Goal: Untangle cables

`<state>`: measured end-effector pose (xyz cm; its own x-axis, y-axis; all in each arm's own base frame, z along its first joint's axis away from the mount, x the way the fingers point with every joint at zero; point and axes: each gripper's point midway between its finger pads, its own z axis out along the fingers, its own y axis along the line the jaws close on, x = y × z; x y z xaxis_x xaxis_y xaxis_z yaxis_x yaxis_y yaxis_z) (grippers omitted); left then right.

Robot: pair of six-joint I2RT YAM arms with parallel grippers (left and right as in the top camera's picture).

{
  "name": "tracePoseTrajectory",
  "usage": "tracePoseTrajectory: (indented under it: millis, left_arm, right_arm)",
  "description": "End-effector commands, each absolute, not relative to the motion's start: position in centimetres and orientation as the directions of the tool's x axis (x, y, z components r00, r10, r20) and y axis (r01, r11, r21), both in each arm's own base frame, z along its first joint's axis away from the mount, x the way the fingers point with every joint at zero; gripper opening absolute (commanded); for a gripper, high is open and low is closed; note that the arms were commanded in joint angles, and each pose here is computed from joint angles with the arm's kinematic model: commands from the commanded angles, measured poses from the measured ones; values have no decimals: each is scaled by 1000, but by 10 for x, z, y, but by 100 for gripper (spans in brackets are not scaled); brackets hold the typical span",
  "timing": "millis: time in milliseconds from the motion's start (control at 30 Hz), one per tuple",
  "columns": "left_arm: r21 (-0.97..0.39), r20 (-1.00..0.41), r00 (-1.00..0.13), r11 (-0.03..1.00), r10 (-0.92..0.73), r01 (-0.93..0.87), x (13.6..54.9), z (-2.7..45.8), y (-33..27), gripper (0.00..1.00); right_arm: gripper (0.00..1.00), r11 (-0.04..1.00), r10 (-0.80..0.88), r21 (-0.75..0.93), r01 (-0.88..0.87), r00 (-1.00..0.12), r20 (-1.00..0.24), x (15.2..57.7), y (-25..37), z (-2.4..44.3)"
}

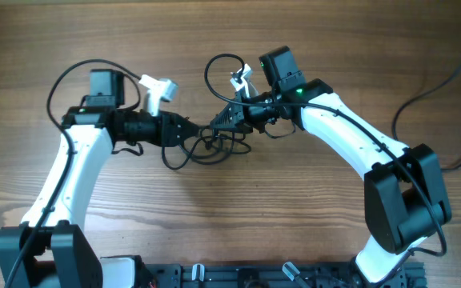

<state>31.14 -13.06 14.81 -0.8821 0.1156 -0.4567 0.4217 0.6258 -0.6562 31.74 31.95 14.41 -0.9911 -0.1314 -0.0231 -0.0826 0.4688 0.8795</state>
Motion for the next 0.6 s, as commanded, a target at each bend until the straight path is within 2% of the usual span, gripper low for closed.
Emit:
tracePoseTrajectory:
  millis: [0, 67, 300, 500, 567]
  left_arm:
    - [-729, -470, -877, 517, 99, 449, 304, 162, -142, 42]
    - [-729, -469, -874, 503, 126, 464, 299, 162, -151, 41]
    - [-723, -480, -863, 485, 160, 492, 295, 162, -163, 40]
    - [-718, -488, -855, 475, 177, 508, 293, 163, -169, 35]
    - [-694, -497, -843, 490, 204, 528, 293, 159, -174, 27]
  right_arm:
    - [4, 396, -178, 911, -114, -983, -46, 312, 324, 159]
    - [4, 395, -161, 916, -67, -987, -3, 312, 325, 161]
    - [5, 390, -153, 919, -63, -988, -3, 315, 326, 163]
    - [4, 388, -151, 919, -61, -988, -2, 315, 326, 163]
    - [4, 386, -153, 921, -61, -988, -1, 314, 326, 164]
